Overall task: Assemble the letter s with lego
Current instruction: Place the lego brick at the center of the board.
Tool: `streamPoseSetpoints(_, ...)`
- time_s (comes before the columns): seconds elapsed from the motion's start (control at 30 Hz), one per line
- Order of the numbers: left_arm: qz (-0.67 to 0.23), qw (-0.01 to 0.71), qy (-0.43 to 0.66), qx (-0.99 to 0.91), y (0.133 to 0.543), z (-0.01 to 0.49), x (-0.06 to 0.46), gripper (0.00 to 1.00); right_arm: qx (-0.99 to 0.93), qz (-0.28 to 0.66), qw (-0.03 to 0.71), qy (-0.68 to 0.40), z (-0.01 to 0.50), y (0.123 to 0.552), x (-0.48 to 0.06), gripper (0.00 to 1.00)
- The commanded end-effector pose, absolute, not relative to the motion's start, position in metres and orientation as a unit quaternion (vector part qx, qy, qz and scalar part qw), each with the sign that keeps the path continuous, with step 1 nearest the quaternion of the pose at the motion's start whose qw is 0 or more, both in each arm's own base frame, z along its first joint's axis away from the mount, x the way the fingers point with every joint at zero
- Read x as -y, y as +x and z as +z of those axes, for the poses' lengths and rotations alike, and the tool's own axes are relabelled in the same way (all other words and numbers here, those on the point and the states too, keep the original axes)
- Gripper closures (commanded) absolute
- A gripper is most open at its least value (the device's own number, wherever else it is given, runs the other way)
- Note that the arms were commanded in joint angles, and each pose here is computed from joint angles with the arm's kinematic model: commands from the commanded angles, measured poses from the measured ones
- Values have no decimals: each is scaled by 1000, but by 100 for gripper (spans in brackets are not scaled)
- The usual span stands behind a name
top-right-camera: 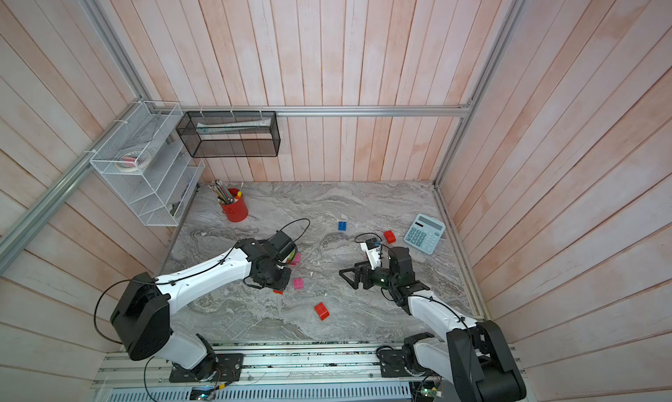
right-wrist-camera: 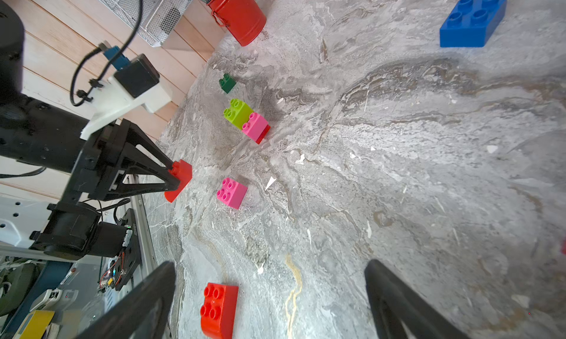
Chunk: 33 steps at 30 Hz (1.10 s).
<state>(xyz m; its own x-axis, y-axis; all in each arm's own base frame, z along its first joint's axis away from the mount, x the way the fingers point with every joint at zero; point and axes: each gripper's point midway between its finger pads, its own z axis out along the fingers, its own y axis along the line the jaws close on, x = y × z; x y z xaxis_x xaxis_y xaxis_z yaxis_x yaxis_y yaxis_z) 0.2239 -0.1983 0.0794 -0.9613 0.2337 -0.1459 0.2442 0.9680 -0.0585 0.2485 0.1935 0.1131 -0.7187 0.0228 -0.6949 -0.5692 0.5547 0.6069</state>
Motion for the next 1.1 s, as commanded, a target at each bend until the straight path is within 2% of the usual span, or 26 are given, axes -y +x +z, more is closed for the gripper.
streamPoseSetpoints(0.0, -48, 69, -22, -996, 221, 73, 191, 73, -806, 451, 342, -175, 118, 248, -195, 2)
streamPoseSetpoints(0.13, -71, 67, -81, -992, 219, 63, 193, 76, -806, 449, 344, -174, 117, 246, -194, 2)
streamPoseSetpoints(0.5, -59, 57, -172, -982, 213, 33, 182, 73, -804, 450, 347, -173, 116, 246, -194, 2)
streamPoseSetpoints(1.07, -68, 37, -193, -978, 201, 35, 192, 45, -803, 450, 350, -176, 115, 244, -193, 2)
